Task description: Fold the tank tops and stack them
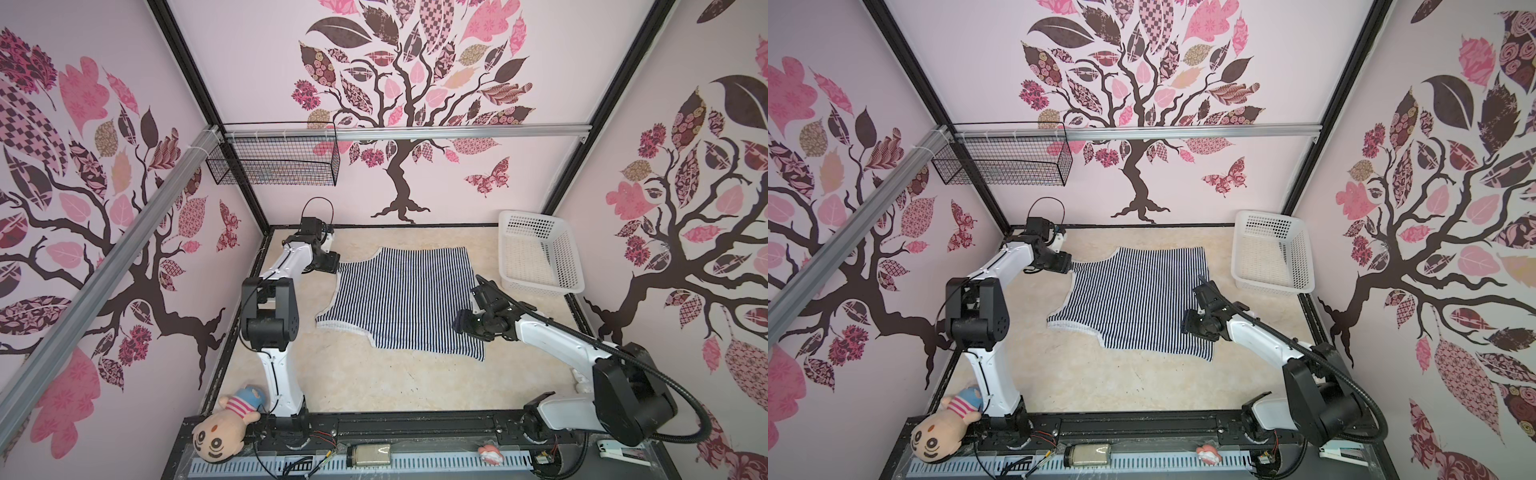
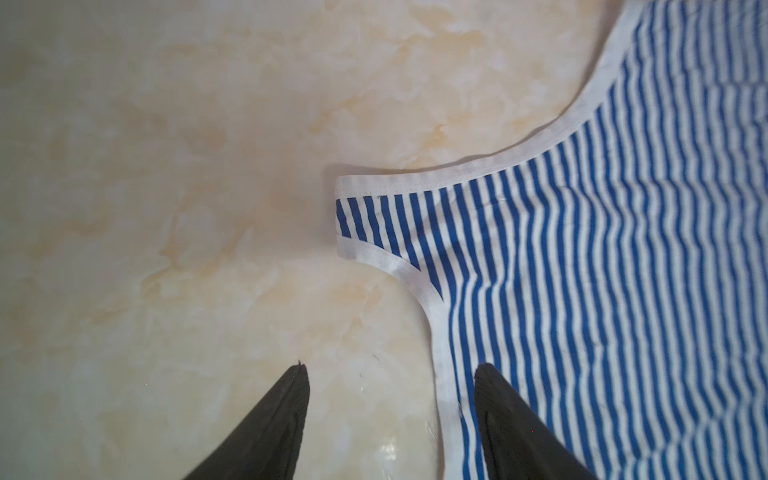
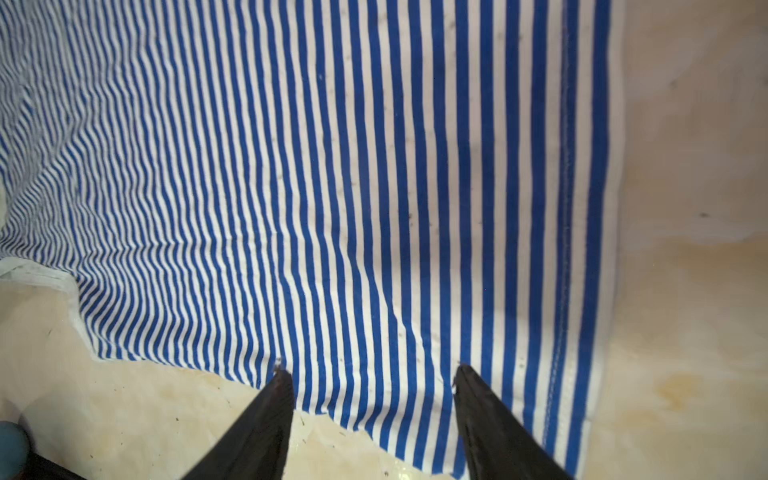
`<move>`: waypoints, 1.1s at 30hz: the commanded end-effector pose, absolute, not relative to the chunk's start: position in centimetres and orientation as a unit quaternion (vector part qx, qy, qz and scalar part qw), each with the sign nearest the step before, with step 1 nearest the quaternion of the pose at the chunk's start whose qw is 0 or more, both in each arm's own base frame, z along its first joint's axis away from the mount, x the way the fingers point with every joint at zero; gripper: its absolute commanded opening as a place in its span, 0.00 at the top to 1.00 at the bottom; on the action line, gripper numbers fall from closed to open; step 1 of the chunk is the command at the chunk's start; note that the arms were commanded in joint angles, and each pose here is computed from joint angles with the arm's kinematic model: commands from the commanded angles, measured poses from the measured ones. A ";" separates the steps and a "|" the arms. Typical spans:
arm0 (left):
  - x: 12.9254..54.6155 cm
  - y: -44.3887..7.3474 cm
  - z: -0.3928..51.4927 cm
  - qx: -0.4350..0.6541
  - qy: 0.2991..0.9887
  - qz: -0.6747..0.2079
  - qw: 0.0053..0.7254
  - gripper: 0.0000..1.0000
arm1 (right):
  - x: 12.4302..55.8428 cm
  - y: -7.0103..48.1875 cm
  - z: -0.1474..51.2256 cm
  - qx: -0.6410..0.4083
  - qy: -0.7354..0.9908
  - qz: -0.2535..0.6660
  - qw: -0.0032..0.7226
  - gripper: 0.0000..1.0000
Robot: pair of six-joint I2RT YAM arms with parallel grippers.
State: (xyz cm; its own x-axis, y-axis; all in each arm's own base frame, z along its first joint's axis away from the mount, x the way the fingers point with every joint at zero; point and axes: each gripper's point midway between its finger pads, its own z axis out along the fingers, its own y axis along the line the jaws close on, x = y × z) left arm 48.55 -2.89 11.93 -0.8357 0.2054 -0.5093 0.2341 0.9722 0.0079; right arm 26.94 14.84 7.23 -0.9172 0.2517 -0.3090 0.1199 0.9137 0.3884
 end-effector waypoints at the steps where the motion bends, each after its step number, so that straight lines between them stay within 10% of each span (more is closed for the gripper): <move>1: 46.1 -3.9 14.1 0.116 0.950 -0.064 0.283 0.29 | 26.3 13.5 8.9 0.109 0.961 0.161 0.194 0.32; 14: 29.1 -6.1 11.8 0.202 0.948 -0.149 0.196 0.28 | 21.0 11.3 6.8 0.171 0.957 0.167 0.162 0.28; 33: 24.7 -14.1 8.0 0.306 0.921 -0.215 0.108 0.28 | 19.3 11.6 4.3 0.200 0.951 0.193 0.137 0.41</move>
State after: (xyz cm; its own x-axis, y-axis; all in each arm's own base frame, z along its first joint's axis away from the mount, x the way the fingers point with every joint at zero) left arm 24.36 -12.88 8.26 -0.7894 0.5168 -0.3312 0.6073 0.7362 -0.2987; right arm 19.06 11.22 4.12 -0.8903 0.4152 -0.1869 0.3182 0.8610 0.3968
